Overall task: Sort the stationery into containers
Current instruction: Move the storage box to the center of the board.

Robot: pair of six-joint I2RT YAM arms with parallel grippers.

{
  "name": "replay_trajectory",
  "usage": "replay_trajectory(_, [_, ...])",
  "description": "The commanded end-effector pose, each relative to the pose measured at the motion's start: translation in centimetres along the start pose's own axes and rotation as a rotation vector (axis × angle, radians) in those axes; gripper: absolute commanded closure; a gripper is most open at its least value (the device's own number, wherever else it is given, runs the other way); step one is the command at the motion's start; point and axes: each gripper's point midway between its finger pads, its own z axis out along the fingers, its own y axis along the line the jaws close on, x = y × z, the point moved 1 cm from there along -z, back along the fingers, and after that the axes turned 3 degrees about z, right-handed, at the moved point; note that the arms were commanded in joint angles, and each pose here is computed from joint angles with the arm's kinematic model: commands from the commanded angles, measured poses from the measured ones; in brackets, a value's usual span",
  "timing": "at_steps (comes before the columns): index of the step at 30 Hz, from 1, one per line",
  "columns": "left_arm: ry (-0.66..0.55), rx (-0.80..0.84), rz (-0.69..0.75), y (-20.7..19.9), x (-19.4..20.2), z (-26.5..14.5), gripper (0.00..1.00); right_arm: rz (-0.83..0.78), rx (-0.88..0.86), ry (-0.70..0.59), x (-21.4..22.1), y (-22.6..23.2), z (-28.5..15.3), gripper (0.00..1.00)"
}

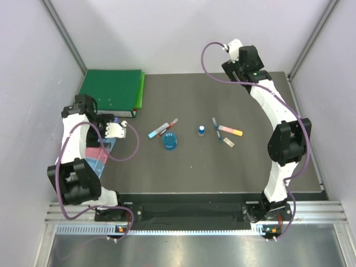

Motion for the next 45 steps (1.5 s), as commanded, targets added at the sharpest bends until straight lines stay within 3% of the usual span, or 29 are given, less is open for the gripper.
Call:
replay_trajectory(1, [-0.026,0.081,0.059,-2.0,0.2,1.4,0.01,0.02,0.027,-0.098,-3.2,-1.5,-2.6,0.0])
replay_trajectory(18, [-0.03,0.089,0.048,-0.8,1.9,5.5,0.06,0.003,0.027,-0.091,-3.4,-1.0,-1.9,0.0])
replay_trajectory(25, [-0.027,0.025,0.036,0.8,2.2,4.2,0.06,-0.001,0.024,-0.091,-3.6,-0.8,-1.7,0.0])
replay_trajectory(32, [-0.008,0.061,0.094,-1.5,2.2,2.6,0.07,-0.007,0.008,-0.117,-4.6,0.3,-1.7,0.0])
replay_trajectory(39, [0.003,0.064,0.092,-2.6,3.1,4.5,0.13,-0.015,-0.011,-0.12,-4.9,1.5,-1.5,0.0])
replay_trajectory(45, [-0.014,0.029,0.111,-1.6,3.1,6.1,0.27,-0.017,-0.009,-0.121,-5.0,1.4,-1.7,0.0])
